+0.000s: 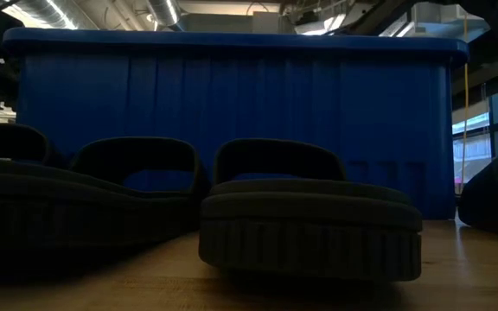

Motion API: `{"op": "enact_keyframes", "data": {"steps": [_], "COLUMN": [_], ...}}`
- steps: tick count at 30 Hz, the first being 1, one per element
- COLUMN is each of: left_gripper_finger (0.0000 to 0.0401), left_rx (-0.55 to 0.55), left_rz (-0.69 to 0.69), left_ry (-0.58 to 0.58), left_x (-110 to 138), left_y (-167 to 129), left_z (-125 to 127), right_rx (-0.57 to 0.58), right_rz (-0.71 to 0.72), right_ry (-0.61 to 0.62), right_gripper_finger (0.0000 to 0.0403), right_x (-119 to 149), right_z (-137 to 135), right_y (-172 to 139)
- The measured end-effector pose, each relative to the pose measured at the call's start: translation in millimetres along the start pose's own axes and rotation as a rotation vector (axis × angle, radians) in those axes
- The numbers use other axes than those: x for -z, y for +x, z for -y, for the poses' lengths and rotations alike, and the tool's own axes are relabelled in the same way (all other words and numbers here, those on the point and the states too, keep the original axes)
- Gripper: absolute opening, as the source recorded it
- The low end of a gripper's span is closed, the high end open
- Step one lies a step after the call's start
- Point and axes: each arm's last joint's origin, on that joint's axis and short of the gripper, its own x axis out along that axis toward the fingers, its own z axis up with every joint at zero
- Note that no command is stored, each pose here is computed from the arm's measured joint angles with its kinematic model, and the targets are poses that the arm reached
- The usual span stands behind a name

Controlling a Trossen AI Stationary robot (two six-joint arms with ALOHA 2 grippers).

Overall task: Pick and place slides into bin
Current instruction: Put the black slides into the blue organizer bin

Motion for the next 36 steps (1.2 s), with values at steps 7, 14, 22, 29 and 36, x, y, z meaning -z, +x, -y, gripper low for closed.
{"op": "enact_keyframes", "data": {"steps": [7,14,22,29,36], "left_gripper_finger": [0.0182,0.0182,0.0182,0.0182,0.0182], "left_rx": [0.000,0.000,0.000,0.000,0.000], "left_rz": [0.000,0.000,0.000,0.000,0.000], "left_ry": [0.000,0.000,0.000,0.000,-0.002], "left_x": [-0.1,0.0,0.0,0.0,0.0], "left_y": [0.0,0.0,0.0,0.0,0.0], "left_z": [0.0,0.0,0.0,0.0,0.0], "right_rx": [-0.003,-0.066,-0.150,-0.137,-0.154], "right_rz": [-0.004,-0.025,-0.014,0.062,0.277], "right_ry": [-0.010,-0.034,-0.040,0.079,0.206], "right_gripper_finger": [0.0255,0.0255,0.0255,0.0255,0.0255], "right_x": [-4.6,-3.5,-6.2,-9.3,14.3], "right_z": [12.8,17.9,24.9,52.2,58.5], "right_y": [-16.1,-27.3,-54.5,-118.8,-215.3]}}
